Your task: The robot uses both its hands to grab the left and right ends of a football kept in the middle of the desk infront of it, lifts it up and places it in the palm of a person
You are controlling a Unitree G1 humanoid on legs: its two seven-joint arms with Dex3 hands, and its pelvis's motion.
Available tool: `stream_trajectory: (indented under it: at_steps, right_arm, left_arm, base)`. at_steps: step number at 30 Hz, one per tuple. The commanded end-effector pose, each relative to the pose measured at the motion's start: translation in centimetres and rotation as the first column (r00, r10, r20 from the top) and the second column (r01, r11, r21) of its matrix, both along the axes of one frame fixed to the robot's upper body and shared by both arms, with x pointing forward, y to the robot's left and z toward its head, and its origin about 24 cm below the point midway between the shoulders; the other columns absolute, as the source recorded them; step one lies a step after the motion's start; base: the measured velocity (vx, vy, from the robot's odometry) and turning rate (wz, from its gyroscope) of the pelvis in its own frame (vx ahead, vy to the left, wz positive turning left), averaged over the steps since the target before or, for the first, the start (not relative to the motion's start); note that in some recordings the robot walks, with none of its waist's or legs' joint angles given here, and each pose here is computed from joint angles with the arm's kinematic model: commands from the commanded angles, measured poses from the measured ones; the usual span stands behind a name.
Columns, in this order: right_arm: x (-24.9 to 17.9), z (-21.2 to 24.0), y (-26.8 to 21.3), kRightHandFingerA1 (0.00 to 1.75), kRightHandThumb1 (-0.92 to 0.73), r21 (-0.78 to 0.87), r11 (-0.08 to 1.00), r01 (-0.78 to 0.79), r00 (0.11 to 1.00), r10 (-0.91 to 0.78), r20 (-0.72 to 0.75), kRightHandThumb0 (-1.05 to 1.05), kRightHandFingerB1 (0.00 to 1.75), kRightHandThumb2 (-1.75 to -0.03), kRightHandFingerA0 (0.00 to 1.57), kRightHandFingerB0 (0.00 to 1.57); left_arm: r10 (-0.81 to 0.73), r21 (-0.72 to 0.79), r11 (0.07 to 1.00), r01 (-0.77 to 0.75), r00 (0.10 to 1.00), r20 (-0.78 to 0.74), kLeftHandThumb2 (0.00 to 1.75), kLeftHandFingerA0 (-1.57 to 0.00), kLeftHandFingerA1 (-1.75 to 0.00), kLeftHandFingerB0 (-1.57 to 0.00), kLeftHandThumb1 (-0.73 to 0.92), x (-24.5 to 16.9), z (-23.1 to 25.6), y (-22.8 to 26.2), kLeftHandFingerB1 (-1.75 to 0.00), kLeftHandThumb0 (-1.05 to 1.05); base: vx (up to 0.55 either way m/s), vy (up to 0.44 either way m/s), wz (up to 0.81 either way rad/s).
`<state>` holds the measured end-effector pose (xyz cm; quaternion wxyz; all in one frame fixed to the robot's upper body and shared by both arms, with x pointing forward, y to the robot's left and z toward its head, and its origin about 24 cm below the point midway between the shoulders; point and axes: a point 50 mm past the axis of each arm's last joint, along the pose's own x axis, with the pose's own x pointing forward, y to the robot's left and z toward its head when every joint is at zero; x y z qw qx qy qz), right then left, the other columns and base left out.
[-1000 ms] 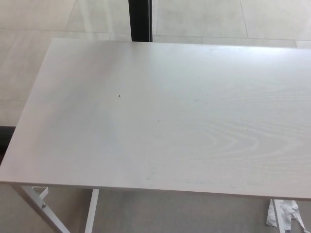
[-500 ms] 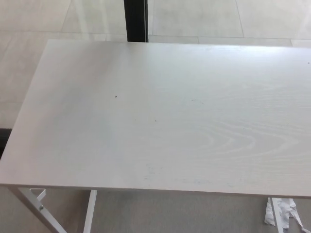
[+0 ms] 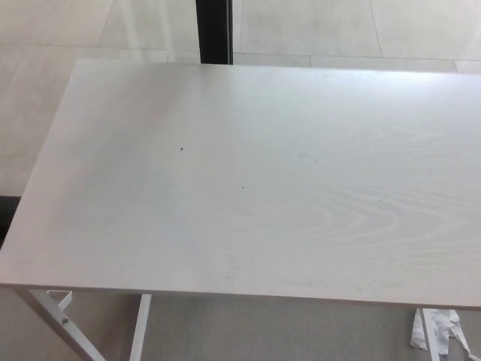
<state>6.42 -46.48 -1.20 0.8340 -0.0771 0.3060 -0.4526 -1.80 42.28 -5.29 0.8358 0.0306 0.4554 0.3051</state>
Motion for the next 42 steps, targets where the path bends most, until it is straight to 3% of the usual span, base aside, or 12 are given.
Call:
stream_trajectory:
  at_steps: [1,19,20,22,27,32,33,34,36,37,39,42]
  right_arm:
    - [0.30,1.24,-0.75,0.42,-0.56,-0.053,0.998,-0.031,1.000,0.031,0.002,-0.57,0.32,-0.58,0.25,0.26]
    - [0.28,1.52,-0.94,0.50,-0.45,-0.064,0.997,-0.049,0.999,0.048,-0.011,-0.65,0.43,-0.80,0.26,0.18]
    - [0.24,1.48,-0.91,0.50,-0.45,-0.065,0.997,-0.046,0.999,0.045,-0.010,-0.65,0.43,-0.79,0.26,0.19]
    - [0.12,1.50,-0.95,0.50,-0.46,-0.060,0.997,-0.049,0.999,0.048,-0.015,-0.65,0.43,-0.80,0.25,0.17]
    - [0.22,1.42,-0.91,0.57,-0.57,-0.064,0.998,-0.031,0.999,0.030,-0.012,-0.61,0.33,-0.58,0.72,0.28]
    - [0.09,1.30,-0.87,0.61,-0.51,-0.062,0.998,-0.008,1.000,0.008,-0.004,-0.72,0.44,-0.85,0.59,0.24]
    - [0.06,1.30,-0.87,0.64,-0.51,-0.058,0.998,-0.002,1.000,0.003,0.007,-0.70,0.45,-0.83,0.65,0.24]
    - [0.08,1.31,-0.87,0.57,-0.60,-0.065,0.998,-0.003,1.000,0.003,-0.001,-0.61,0.34,-0.58,0.69,0.27]
    - [0.08,1.36,-0.89,0.59,-0.61,-0.069,0.998,-0.006,1.000,0.006,-0.002,-0.61,0.34,-0.59,0.68,0.25]
    - [0.08,1.43,-0.94,0.66,-0.52,-0.071,0.997,-0.013,1.000,0.012,-0.008,-0.69,0.44,-0.84,0.62,0.18]
    - [0.18,1.48,-0.97,0.50,-0.61,-0.066,0.998,-0.021,1.000,0.020,-0.013,-0.64,0.33,-0.59,0.59,0.23]
    - [-0.04,1.46,-1.04,0.52,-0.61,-0.046,0.998,-0.039,0.999,0.038,-0.031,-0.67,0.33,-0.59,0.56,0.21]
  left_arm:
    - [-0.016,0.027,1.000,0.015,0.999,0.030,0.78,-0.63,-0.57,-0.39,0.38,0.54,0.57,0.49,-0.48,-0.67]
    - [0.016,-0.002,1.000,-0.016,0.999,0.039,0.56,-0.68,-0.49,-0.47,0.52,0.31,0.27,0.33,-0.36,-0.63]
    - [0.010,-0.004,1.000,-0.009,0.999,0.050,0.81,-0.58,-0.59,-0.38,0.41,0.23,0.33,0.30,-0.49,-0.67]
    - [0.006,-0.010,1.000,-0.006,0.998,0.059,0.58,-0.59,-0.49,-0.43,0.53,0.19,0.44,0.30,-0.37,-0.65]
    - [-0.002,-0.009,1.000,0.002,0.998,0.063,0.82,-0.51,-0.55,-0.36,0.47,0.46,0.53,0.39,-0.46,-0.80]
    - [-0.004,-0.012,1.000,0.005,0.998,0.067,0.57,-0.48,-0.48,-0.38,0.54,0.96,0.70,0.61,-0.36,-0.72]
    - [-0.002,-0.020,1.000,0.004,0.998,0.070,0.84,-0.44,-0.57,-0.28,0.45,0.95,0.67,0.59,-0.44,-0.79]
    - [0.005,-0.030,1.000,-0.003,0.997,0.071,0.57,-0.50,-0.52,-0.33,0.53,0.95,0.65,0.61,-0.37,-0.75]
    - [0.013,-0.045,0.999,-0.009,0.997,0.076,0.82,-0.36,-0.58,-0.25,0.42,0.92,0.59,0.57,-0.46,-0.75]
    - [0.024,-0.057,0.998,-0.020,0.997,0.076,0.57,-0.37,-0.51,-0.29,0.55,0.89,0.47,0.52,-0.37,-0.72]
    - [0.020,-0.060,0.998,-0.016,0.997,0.071,0.83,-0.28,-0.56,-0.20,0.44,1.01,0.40,0.48,-0.46,-0.72]
    - [0.022,-0.075,0.997,-0.016,0.996,0.085,0.57,-0.33,-0.52,-0.27,0.56,0.86,0.34,0.35,-0.38,-0.73]
  base:
    - [0.00,0.000,0.00]
    - [0.00,0.000,0.00]
    - [0.00,0.000,0.00]
    - [0.00,0.000,0.00]
    - [0.00,0.000,0.00]
    - [0.00,0.000,0.00]
    - [0.00,0.000,0.00]
    - [0.00,0.000,0.00]
    - [0.00,0.000,0.00]
    - [0.00,0.000,0.00]
    - [0.00,0.000,0.00]
    - [0.00,0.000,0.00]
